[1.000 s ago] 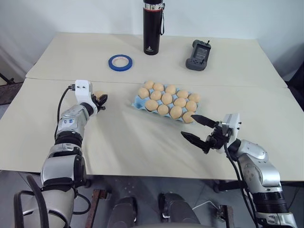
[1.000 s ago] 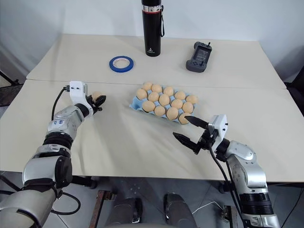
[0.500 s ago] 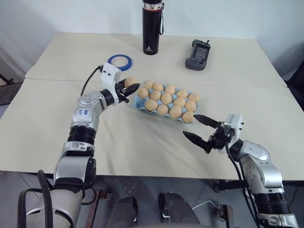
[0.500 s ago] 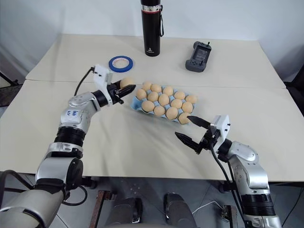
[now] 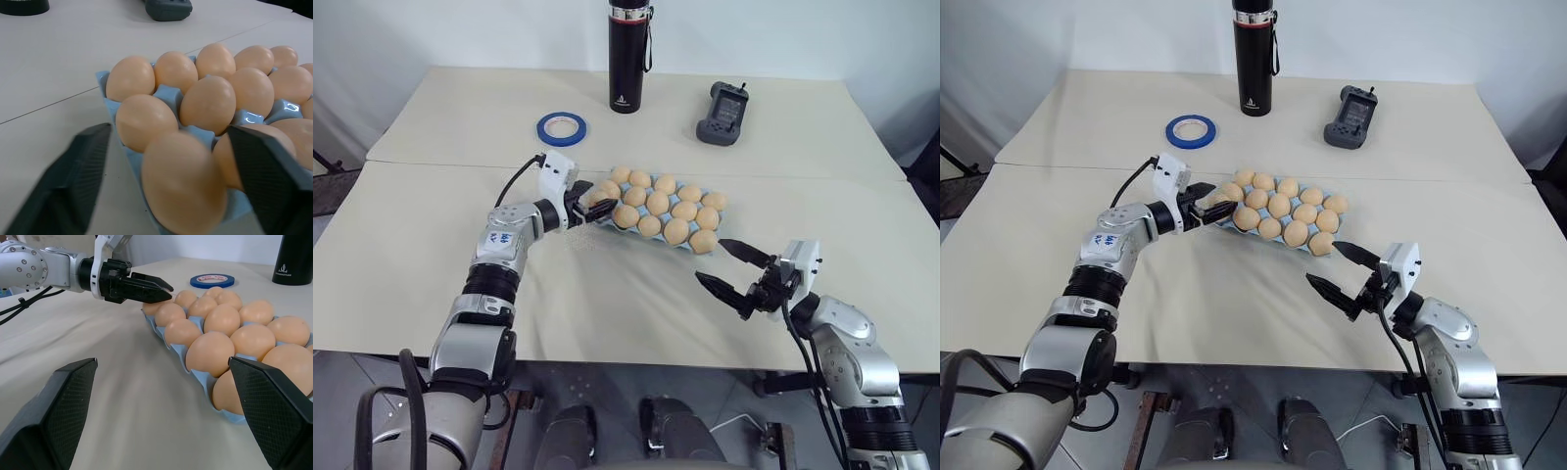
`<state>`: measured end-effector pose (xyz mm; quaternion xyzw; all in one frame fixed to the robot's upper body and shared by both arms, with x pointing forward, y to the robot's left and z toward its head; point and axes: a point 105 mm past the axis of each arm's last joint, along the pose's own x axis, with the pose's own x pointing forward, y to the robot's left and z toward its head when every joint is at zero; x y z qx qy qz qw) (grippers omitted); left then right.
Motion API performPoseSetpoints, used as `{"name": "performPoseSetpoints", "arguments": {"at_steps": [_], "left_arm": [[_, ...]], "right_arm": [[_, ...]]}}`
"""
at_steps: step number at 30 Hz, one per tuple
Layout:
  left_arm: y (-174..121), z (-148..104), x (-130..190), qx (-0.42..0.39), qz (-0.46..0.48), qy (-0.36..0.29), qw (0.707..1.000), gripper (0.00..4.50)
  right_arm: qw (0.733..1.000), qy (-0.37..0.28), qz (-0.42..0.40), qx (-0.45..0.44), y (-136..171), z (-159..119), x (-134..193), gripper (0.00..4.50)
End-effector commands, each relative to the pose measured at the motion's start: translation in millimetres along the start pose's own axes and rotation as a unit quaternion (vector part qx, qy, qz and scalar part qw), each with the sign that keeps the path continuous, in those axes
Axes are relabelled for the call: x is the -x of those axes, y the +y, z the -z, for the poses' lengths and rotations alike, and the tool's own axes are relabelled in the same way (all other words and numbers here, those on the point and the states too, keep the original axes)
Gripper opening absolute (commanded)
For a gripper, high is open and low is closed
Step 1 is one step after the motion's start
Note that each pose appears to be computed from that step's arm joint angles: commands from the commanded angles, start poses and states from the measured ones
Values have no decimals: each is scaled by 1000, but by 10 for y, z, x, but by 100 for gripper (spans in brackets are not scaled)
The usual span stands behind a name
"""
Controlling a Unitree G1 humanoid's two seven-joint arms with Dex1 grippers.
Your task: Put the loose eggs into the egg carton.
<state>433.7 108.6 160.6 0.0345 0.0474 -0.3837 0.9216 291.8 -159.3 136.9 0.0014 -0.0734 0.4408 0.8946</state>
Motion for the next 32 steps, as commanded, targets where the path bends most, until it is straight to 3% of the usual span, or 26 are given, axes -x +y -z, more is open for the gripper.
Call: {"name": "performPoseSetpoints", "arguments": {"at_steps": [1,10,15,23,32], "left_arm": [[3,-261,-16,-19,3,-36,999,448],[60,-502,354,-48,11,-93,994,448],[47,-348,857,-76,35,-93,992,448],[5,-42,1216,-76,47,-45,995,448],[-3,128,1451,-71,60,-15,996,448]], "right_arm": [[999,-16,-1,31,-3,-142,0,450],[998,-25,-17,49,-40,-271,-40,450],[997,-3,-50,66,-118,-294,-64,450],[989,53,-110,82,-138,-105,-120,450],[989,40,-121,75,-148,-124,-213,450]]}}
